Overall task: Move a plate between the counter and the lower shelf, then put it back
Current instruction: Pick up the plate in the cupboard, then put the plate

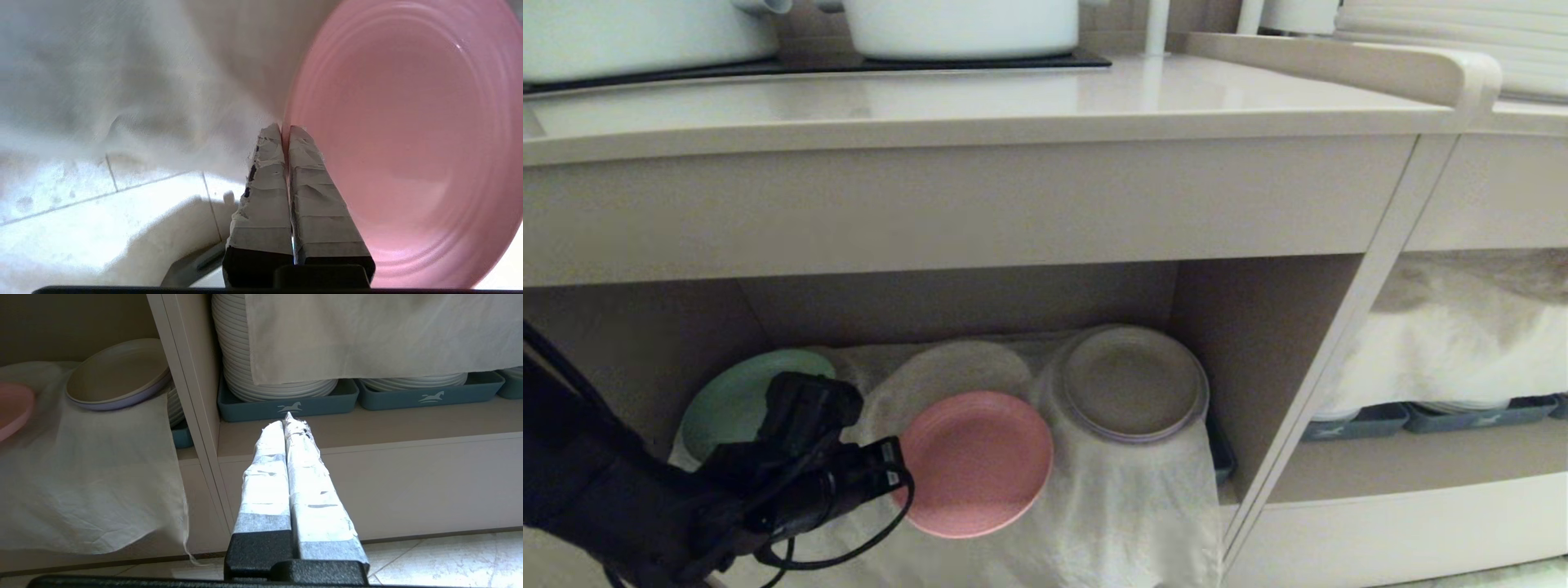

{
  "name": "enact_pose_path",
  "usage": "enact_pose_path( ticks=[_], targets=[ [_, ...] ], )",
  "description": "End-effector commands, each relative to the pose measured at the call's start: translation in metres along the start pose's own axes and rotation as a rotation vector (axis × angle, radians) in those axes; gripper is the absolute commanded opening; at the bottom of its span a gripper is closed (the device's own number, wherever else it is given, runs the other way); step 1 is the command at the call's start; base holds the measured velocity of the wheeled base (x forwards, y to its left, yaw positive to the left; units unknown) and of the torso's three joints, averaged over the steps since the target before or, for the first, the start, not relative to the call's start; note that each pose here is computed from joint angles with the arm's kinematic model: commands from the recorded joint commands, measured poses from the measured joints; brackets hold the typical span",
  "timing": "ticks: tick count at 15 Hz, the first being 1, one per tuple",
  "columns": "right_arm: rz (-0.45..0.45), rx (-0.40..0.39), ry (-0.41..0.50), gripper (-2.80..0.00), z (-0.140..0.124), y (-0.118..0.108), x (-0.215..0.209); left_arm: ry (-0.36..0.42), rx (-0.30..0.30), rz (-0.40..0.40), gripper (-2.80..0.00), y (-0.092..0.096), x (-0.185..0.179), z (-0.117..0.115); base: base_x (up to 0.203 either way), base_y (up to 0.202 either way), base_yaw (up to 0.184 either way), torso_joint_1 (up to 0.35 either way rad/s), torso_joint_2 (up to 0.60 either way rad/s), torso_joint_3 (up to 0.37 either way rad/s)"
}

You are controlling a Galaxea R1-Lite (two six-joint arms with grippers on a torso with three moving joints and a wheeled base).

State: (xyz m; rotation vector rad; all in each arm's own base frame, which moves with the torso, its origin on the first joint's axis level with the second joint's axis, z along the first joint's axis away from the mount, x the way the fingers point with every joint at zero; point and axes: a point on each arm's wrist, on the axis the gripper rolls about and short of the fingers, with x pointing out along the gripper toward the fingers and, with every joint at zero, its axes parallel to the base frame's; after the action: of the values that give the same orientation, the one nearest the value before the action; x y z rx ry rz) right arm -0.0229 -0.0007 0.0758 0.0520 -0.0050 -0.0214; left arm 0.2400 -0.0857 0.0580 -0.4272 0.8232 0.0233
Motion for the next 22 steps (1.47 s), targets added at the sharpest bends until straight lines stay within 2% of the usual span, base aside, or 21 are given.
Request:
enact_pose_path(
  ticks=[1,14,18,22],
  targets=[
    [0.0,0.0,0.0,-2.8,0.0,0.0,0.0,-0.02,-0.009,-0.014,-2.8,0.004,-0.016,-0.002,0.0,0.0,0.0,0.0,0.0,0.0],
    [0.0,0.0,0.0,-2.8,0.0,0.0,0.0,-0.032,-0.026,-0.026,-2.8,0.039,-0.076,-0.038,0.0,0.0,0.0,0.0,0.0,0.0],
    [0.0,0.0,0.001,-2.8,0.0,0.0,0.0,-0.038,-0.027,-0.046,-2.8,0.044,-0.097,-0.042,0.0,0.0,0.0,0.0,0.0,0.0],
    [0.0,0.0,0.001,-2.8,0.0,0.0,0.0,-0.014,-0.024,-0.057,-2.8,0.049,-0.122,-0.046,0.0,0.0,0.0,0.0,0.0,0.0]
  ],
)
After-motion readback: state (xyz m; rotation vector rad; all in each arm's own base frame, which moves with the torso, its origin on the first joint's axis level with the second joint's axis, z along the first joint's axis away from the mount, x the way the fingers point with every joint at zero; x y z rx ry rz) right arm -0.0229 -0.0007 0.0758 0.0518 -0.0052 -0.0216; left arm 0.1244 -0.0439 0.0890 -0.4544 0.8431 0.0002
